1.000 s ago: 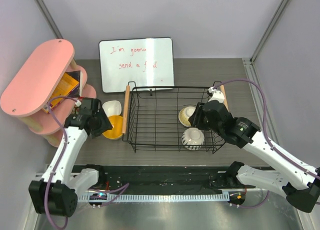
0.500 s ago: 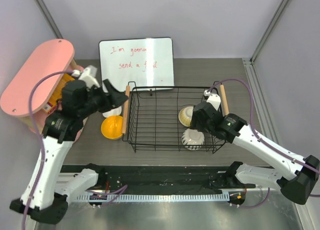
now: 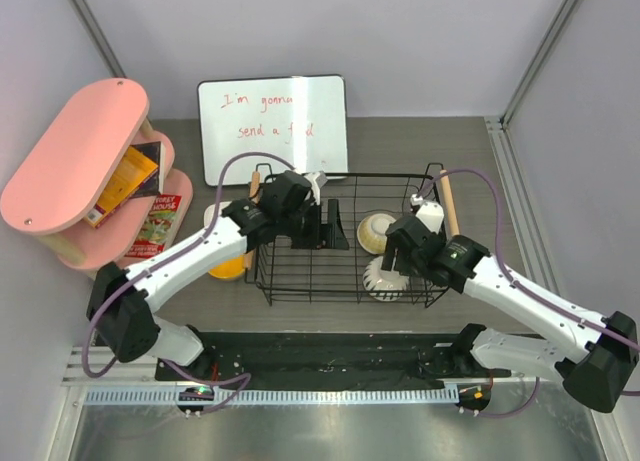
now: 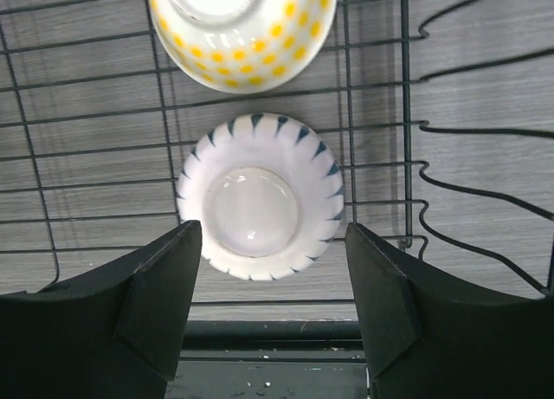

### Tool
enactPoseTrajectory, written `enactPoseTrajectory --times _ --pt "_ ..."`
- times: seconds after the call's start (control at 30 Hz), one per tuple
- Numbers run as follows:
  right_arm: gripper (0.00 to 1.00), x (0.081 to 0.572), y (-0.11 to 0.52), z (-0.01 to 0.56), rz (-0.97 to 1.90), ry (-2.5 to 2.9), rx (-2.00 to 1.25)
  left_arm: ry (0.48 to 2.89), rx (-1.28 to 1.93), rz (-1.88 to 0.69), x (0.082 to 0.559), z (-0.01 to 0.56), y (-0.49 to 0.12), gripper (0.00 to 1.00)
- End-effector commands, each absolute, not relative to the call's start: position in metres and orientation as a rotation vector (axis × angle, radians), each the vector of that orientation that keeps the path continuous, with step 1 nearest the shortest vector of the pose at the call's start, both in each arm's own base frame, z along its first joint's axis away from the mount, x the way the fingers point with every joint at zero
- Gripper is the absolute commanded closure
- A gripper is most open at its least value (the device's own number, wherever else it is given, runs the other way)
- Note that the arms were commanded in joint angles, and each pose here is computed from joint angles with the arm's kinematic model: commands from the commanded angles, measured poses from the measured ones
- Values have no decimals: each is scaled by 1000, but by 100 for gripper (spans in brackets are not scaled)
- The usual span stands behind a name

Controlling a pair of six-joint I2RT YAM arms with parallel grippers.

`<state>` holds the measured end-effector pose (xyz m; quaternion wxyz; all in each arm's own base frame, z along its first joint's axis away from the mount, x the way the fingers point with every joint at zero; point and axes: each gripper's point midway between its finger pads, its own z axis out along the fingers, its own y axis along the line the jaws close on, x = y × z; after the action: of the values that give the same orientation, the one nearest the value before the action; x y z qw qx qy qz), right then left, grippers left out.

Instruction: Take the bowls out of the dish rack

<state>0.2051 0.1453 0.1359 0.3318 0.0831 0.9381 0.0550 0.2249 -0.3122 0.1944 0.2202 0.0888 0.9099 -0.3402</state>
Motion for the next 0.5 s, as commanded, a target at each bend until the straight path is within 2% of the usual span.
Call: enactPoseTrajectory --times 0.0,0.2,0.47 --pt "27 203 138 134 166 2421 292 2450 272 -1112 228 199 -343 24" --pt "27 198 149 100 223 2501 270 2478 365 -1251 219 186 -384 24" --pt "28 198 150 86 197 2535 250 2601 353 -1226 215 131 -405 22"
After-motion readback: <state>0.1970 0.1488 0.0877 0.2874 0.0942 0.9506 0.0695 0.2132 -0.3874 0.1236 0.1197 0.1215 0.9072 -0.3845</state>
